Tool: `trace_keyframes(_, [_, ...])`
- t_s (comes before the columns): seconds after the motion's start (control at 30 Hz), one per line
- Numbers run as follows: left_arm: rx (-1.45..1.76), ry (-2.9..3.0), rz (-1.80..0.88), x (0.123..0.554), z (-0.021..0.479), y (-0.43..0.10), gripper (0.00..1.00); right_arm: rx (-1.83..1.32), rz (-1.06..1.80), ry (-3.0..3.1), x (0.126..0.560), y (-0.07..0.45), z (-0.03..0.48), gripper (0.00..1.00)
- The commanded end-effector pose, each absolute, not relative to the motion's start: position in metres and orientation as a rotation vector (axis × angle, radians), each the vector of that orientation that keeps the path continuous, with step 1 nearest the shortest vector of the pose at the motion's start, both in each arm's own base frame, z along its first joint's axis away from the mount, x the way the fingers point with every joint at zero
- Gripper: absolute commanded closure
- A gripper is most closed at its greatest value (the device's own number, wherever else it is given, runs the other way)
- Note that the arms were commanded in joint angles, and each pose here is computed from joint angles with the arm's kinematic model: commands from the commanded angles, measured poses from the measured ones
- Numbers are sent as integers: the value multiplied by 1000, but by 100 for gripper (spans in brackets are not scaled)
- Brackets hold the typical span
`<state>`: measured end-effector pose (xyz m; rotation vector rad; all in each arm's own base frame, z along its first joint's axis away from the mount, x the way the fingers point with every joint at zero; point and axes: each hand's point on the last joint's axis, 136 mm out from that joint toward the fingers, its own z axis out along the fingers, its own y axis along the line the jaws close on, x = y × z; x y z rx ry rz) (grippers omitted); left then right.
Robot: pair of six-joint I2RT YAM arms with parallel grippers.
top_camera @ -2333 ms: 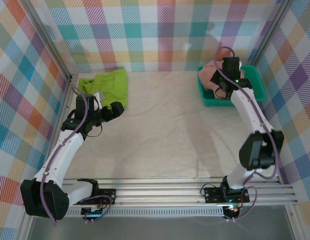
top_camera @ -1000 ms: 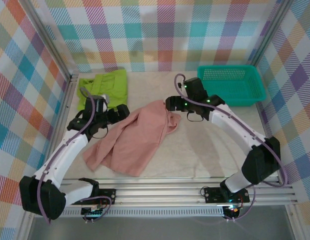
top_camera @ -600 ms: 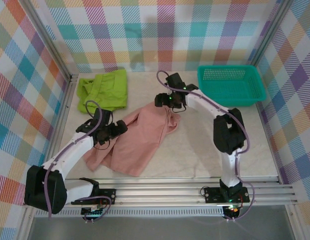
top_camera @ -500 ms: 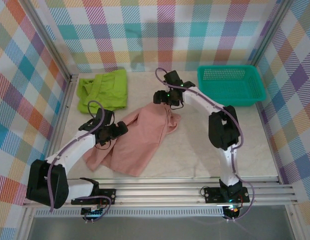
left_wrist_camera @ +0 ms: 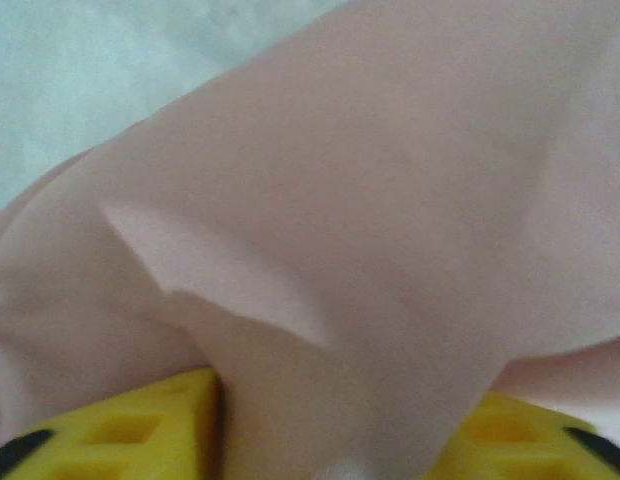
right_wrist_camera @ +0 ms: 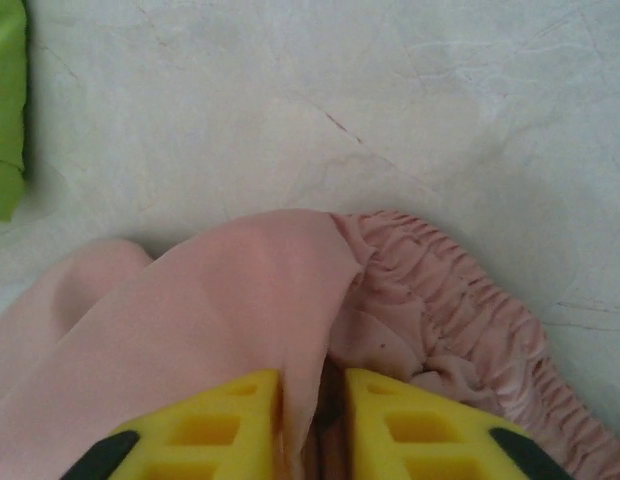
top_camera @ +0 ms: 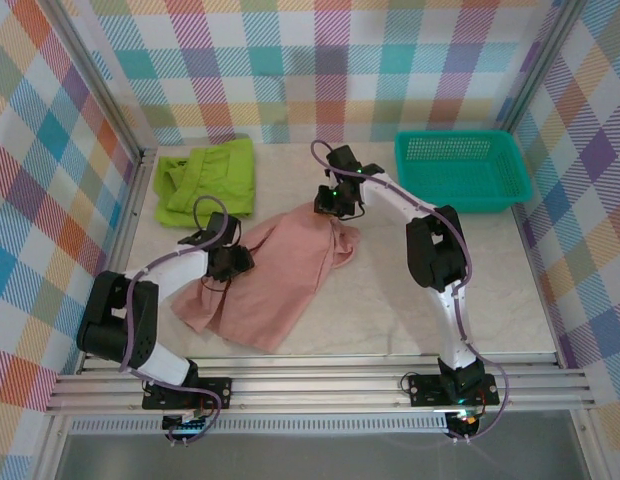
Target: Fold and stack the shorts
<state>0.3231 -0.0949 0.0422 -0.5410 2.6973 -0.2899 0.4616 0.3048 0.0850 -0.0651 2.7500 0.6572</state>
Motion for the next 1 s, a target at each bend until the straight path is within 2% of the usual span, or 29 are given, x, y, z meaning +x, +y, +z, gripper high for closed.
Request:
trace_keyframes(0.0, [-506,2650,-254,341,53,-92,74,-106,687,2706,464,310,110,87])
trace_keyframes(0.1, [-524,2612,-254,348,65,-85,96,-146,674,2623,470,308,143,97])
trace_keyframes(0.13, [-534,2592,-265,351,73,-81,100,-167,669,2589,472,307,157,99])
trace_keyframes(0.4, [-553,2411,-392,391,161,-58,100,-270,737,2245,471,295,293,100])
trace_keyframes(0.6, [-399,2263,-547,435,263,-78,100,-323,739,1995,440,273,380,100])
trace_keyframes(0.7, [-302,2182,-649,444,305,-95,100,-343,730,1904,416,259,397,100])
trace_keyframes(0.73, [-270,2167,-659,444,312,-100,91,-345,723,1896,407,254,393,100])
trace_keyframes(0.8, [-240,2179,-653,443,310,-101,67,-354,697,1926,393,245,371,94])
trace_keyframes(0.9, [-235,2267,-601,437,278,-97,27,-367,679,2048,366,233,310,68])
trace_keyframes(0.97, [-237,2303,-616,428,260,-99,19,-373,697,2156,344,227,266,51])
